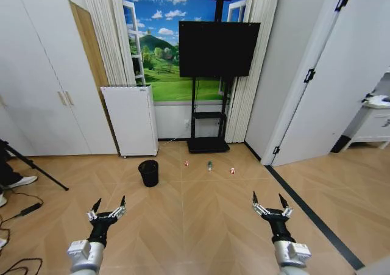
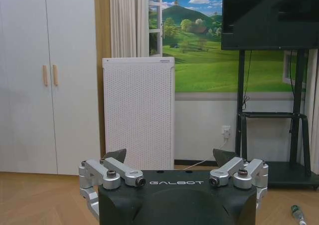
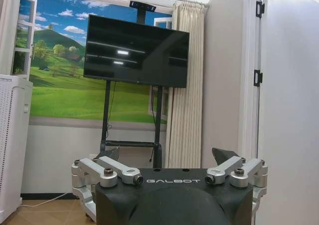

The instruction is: Pick up the trash bin and place the garbage on the floor into it.

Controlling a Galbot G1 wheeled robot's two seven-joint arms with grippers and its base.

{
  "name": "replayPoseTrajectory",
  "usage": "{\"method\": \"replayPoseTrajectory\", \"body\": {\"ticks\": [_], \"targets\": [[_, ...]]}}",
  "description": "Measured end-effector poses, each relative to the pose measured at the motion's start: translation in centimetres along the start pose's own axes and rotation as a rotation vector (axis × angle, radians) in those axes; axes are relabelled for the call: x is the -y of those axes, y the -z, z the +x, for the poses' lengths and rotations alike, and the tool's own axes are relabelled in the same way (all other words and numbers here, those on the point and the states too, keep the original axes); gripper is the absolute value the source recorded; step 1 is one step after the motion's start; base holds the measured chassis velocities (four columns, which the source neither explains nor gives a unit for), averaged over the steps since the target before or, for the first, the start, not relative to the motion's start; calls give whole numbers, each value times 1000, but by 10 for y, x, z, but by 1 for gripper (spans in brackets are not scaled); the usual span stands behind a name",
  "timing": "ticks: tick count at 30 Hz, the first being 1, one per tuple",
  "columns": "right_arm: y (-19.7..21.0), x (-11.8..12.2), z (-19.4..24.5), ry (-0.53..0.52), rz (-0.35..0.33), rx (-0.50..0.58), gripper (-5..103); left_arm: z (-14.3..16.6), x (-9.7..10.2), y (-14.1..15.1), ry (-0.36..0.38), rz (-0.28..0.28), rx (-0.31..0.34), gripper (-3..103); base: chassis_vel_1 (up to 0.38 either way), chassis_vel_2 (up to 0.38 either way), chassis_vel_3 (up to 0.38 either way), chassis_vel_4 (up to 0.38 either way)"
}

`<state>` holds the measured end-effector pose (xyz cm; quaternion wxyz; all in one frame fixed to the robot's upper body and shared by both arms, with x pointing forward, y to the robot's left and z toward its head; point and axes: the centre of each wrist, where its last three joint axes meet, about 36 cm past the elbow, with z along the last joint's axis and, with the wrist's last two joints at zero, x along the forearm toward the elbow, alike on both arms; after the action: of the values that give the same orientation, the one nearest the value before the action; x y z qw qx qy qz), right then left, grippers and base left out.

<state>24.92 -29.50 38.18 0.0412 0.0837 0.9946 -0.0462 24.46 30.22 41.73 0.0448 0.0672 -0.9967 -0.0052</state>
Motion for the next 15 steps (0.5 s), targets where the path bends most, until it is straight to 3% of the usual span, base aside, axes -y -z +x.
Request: {"method": "replayPoseTrajectory", "body": {"ticks": [15], "targets": [[0, -1, 0, -1, 0, -8, 100, 2, 1, 1, 1, -3, 0, 98, 0, 0, 0, 0]]}}
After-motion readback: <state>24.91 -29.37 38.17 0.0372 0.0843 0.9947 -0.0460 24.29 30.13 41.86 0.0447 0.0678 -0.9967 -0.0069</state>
